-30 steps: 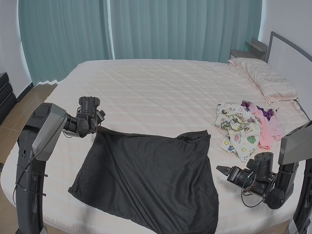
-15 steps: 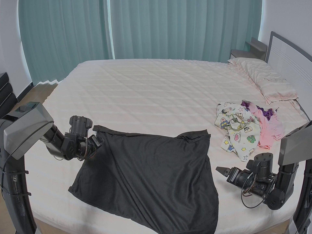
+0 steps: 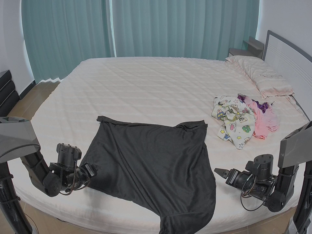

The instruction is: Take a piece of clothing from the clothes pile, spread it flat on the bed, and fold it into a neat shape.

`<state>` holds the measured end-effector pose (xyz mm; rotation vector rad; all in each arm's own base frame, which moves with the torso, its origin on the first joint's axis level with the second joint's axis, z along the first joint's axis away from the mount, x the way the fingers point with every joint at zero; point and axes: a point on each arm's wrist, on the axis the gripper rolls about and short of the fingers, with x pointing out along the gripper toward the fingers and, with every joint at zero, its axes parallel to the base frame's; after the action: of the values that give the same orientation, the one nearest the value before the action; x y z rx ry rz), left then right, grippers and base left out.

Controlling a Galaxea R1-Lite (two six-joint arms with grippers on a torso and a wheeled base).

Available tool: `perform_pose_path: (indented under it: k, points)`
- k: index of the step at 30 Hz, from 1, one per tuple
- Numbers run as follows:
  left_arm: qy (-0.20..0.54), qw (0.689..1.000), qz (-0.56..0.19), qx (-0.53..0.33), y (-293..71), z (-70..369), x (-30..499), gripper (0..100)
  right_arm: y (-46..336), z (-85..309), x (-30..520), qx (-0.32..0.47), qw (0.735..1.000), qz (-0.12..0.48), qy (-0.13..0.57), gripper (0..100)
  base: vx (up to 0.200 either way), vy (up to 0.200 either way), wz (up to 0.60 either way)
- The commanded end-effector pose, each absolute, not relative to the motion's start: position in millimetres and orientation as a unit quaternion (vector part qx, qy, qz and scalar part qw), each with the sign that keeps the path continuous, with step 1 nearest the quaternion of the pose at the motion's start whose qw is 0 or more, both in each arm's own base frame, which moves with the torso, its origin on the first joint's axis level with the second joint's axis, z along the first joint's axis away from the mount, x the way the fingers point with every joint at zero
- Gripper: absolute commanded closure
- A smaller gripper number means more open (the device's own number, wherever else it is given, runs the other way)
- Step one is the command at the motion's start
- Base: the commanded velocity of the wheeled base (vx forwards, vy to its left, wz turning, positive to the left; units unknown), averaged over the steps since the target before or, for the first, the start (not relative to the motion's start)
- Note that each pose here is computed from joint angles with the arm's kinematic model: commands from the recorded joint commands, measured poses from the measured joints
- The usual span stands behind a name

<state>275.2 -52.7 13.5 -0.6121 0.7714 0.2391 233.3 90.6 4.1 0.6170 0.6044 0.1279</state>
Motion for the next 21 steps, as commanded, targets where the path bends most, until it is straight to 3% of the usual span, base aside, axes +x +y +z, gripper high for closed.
perform_pose_path:
  k: [1, 21]
  points:
    - [0.34, 0.879, 0.112, -0.315, -47, 24, 274, 0, 90, 11, 233, 0.303, 0.909, 0.068, 0.278, 0, 0.0, 0.0, 0.0]
    - [0.364, 0.868, 0.157, -0.3, -30, -8, 288, 0, 94, 5, 229, 0.296, 0.905, 0.072, 0.296, 0, 0.0, 0.0, 0.0]
